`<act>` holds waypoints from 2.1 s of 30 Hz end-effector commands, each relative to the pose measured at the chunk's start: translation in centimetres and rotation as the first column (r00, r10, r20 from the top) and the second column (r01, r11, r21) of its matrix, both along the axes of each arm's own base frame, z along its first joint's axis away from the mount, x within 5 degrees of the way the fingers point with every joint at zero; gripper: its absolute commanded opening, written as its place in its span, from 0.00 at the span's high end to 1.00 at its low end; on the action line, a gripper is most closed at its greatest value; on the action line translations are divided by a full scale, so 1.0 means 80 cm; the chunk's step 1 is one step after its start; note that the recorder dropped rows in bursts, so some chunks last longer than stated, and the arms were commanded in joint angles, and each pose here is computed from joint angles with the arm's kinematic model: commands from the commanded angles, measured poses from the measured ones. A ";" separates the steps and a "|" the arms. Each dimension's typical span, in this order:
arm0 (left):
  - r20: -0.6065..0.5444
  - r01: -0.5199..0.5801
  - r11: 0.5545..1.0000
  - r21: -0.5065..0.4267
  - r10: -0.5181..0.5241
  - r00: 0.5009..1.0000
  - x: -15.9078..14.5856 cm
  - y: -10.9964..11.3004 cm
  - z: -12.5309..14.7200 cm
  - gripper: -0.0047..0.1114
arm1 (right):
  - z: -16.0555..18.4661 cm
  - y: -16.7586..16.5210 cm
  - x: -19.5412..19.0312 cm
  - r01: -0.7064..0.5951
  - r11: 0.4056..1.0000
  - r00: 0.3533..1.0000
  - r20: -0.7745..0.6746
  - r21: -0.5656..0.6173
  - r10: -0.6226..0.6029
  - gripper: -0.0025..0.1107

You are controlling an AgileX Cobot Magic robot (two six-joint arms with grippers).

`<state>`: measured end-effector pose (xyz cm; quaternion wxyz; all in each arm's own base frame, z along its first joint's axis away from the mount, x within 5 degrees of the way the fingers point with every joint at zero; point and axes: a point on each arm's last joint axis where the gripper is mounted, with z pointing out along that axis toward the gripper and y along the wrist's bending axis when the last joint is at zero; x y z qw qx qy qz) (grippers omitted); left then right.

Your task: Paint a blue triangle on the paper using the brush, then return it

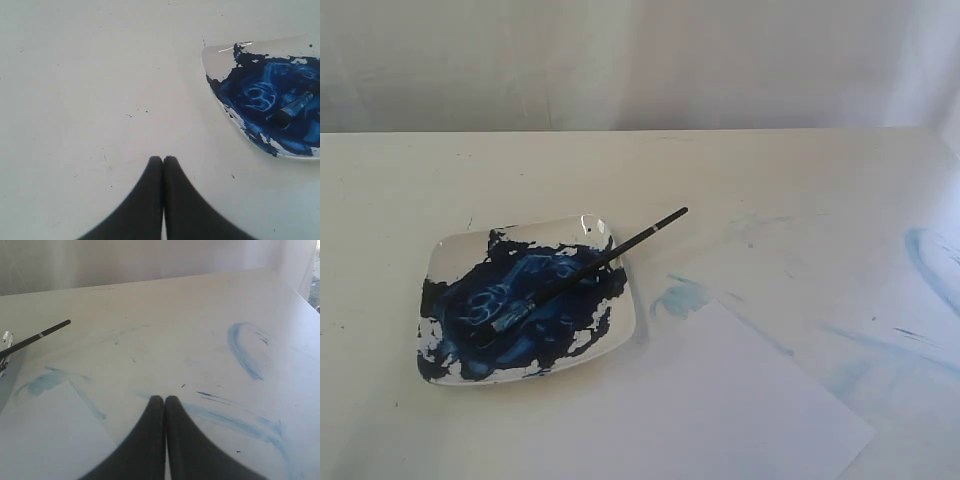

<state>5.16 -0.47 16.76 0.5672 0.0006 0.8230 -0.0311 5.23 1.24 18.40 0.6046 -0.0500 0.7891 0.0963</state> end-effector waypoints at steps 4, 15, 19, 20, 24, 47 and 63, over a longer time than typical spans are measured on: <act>0.000 0.002 1.000 -0.003 -0.002 1.000 0.000 0.000 -0.002 0.96 | -0.001 0.000 0.000 0.005 1.000 1.000 0.006 0.001 -0.005 0.98; 0.000 0.002 1.000 -0.003 -0.002 1.000 0.000 0.000 -0.002 0.96 | -0.003 -0.001 0.000 -0.001 0.999 1.000 -0.007 -0.034 0.001 0.98; 0.000 0.002 1.000 -0.003 -0.002 1.000 0.000 0.000 -0.002 0.96 | -0.003 -0.001 0.000 -0.001 0.999 1.000 -0.007 -0.034 0.001 0.98; 0.000 0.002 1.000 -0.003 -0.002 1.000 0.000 0.000 -0.002 0.96 | -0.003 -0.001 0.000 -0.001 0.999 1.000 -0.007 -0.034 0.001 0.98; 0.000 0.002 1.000 -0.003 -0.002 1.000 0.000 0.000 -0.002 0.96 | -0.003 -0.001 0.000 -0.001 0.999 1.000 -0.007 -0.034 0.001 0.98; 0.343 -0.041 0.999 -0.006 0.041 0.938 0.007 0.005 0.037 0.96 | 0.018 -0.001 0.003 0.010 1.000 0.984 0.175 0.030 -0.015 0.98; 0.696 -0.064 0.995 -0.080 0.102 0.710 -0.002 0.010 0.084 0.96 | 0.018 -0.001 0.003 0.009 1.000 0.984 0.179 0.012 -0.010 0.98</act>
